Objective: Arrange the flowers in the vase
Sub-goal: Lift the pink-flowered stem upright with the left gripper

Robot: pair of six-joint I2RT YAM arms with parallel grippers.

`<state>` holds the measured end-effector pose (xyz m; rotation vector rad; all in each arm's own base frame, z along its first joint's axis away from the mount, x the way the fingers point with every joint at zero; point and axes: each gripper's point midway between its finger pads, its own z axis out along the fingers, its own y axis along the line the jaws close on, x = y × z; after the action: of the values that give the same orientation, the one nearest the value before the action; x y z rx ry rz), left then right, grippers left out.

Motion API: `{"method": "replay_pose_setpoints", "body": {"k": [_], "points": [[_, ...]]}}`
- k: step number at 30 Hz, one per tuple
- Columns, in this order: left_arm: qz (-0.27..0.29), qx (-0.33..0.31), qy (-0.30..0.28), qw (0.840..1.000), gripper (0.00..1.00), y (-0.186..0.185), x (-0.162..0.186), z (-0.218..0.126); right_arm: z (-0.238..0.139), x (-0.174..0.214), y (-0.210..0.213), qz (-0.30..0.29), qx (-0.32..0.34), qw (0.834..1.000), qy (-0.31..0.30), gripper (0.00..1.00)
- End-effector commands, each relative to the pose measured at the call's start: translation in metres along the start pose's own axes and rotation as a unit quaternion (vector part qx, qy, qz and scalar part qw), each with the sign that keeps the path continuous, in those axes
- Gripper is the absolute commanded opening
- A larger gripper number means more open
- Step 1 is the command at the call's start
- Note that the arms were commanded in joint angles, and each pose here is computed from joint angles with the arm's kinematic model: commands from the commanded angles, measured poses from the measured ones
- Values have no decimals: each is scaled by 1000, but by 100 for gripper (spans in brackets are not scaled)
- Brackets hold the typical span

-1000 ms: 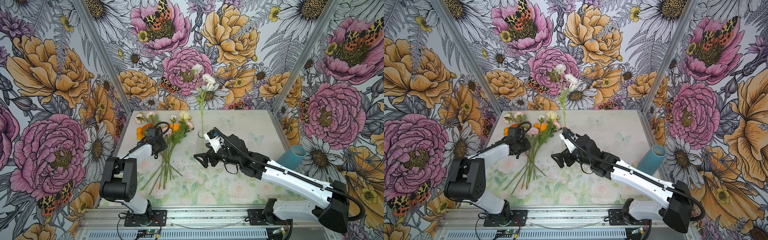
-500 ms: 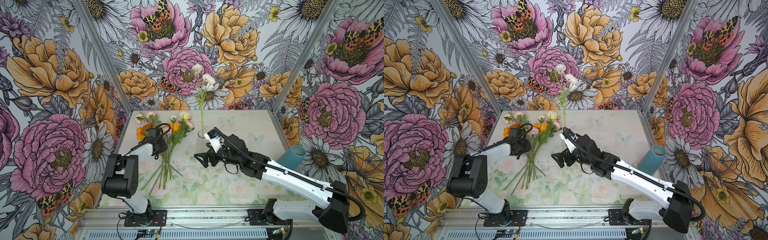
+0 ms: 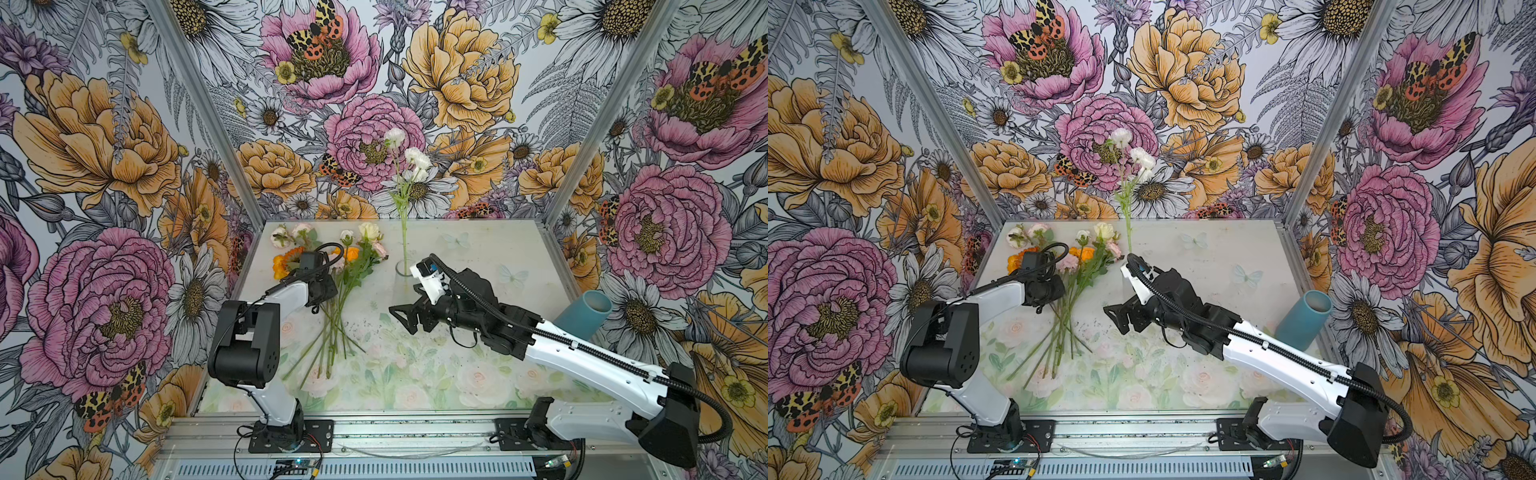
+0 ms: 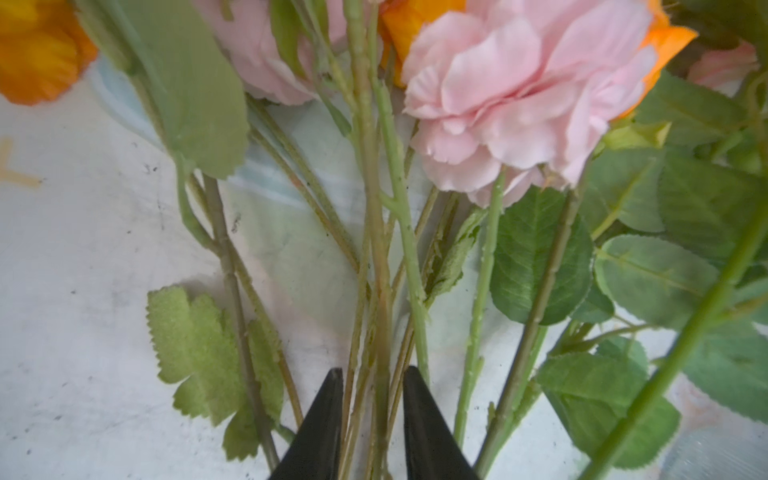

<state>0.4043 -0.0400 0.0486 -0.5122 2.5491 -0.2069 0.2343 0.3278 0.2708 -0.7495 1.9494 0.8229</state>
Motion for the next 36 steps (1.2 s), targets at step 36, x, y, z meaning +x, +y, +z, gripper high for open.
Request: {"method": "replay_pose_setpoints", "body": {"k": [36], "points": [[140, 137, -236, 952, 0, -67, -36, -191, 20, -49, -1, 52, -17, 998, -33, 99]]}}
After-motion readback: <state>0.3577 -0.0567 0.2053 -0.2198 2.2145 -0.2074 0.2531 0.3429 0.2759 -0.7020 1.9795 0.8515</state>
